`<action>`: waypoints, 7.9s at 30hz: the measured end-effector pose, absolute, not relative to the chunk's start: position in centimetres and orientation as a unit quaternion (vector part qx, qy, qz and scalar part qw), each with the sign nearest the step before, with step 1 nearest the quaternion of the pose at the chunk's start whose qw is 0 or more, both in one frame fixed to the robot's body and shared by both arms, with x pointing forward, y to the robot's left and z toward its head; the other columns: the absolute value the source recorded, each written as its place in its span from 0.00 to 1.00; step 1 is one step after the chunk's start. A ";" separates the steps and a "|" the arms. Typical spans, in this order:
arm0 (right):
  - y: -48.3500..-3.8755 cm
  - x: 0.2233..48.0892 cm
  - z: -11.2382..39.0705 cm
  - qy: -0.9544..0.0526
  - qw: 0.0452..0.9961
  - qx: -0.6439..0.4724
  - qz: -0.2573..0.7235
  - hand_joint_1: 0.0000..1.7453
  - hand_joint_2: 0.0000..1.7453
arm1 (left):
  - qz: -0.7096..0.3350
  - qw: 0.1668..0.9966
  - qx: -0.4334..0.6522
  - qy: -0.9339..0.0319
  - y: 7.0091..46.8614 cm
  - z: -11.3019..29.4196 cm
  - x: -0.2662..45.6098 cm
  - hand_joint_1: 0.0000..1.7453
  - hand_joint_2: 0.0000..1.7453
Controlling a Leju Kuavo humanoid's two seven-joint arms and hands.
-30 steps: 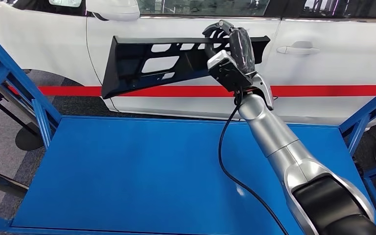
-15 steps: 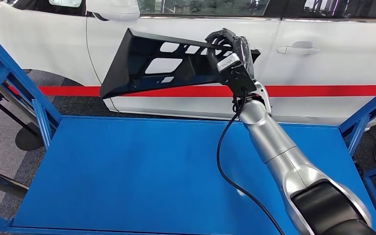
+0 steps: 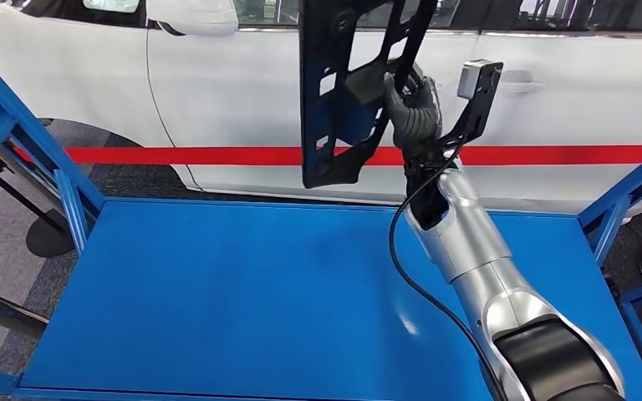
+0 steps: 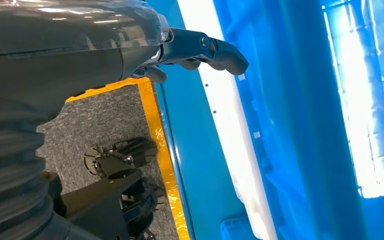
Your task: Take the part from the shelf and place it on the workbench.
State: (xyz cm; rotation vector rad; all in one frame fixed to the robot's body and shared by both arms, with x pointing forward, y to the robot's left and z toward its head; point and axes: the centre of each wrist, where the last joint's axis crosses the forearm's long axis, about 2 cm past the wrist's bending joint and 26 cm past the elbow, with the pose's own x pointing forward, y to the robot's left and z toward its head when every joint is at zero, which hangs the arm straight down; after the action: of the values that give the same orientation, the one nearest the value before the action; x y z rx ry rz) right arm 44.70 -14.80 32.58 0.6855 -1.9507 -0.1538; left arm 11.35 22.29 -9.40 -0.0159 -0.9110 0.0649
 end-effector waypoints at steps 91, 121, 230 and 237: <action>-15.1 46.1 30.6 -0.786 0.543 0.293 -0.030 1.00 1.00 | 0.014 0.900 -0.051 -0.433 21.4 -9.0 12.6 0.00 1.00; -16.4 46.3 40.0 -0.853 0.449 0.266 0.011 1.00 1.00 | 0.008 0.900 -0.048 -0.434 21.3 -8.9 12.6 0.00 1.00; -25.9 32.6 11.1 -0.847 0.530 0.008 0.032 1.00 1.00 | 0.011 0.900 -0.056 -0.433 21.2 -9.8 8.9 0.00 1.00; -28.7 32.8 11.3 -0.851 0.524 -0.035 -0.010 1.00 1.00 | 0.008 0.900 -0.056 -0.431 21.2 -9.7 9.2 0.00 1.00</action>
State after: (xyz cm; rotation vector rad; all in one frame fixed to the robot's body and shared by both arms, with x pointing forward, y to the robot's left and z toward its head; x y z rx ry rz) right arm 32.75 -28.68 11.28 -0.0839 -2.0361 -0.0232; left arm 9.18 21.20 -9.74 -0.1162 -0.8921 0.0167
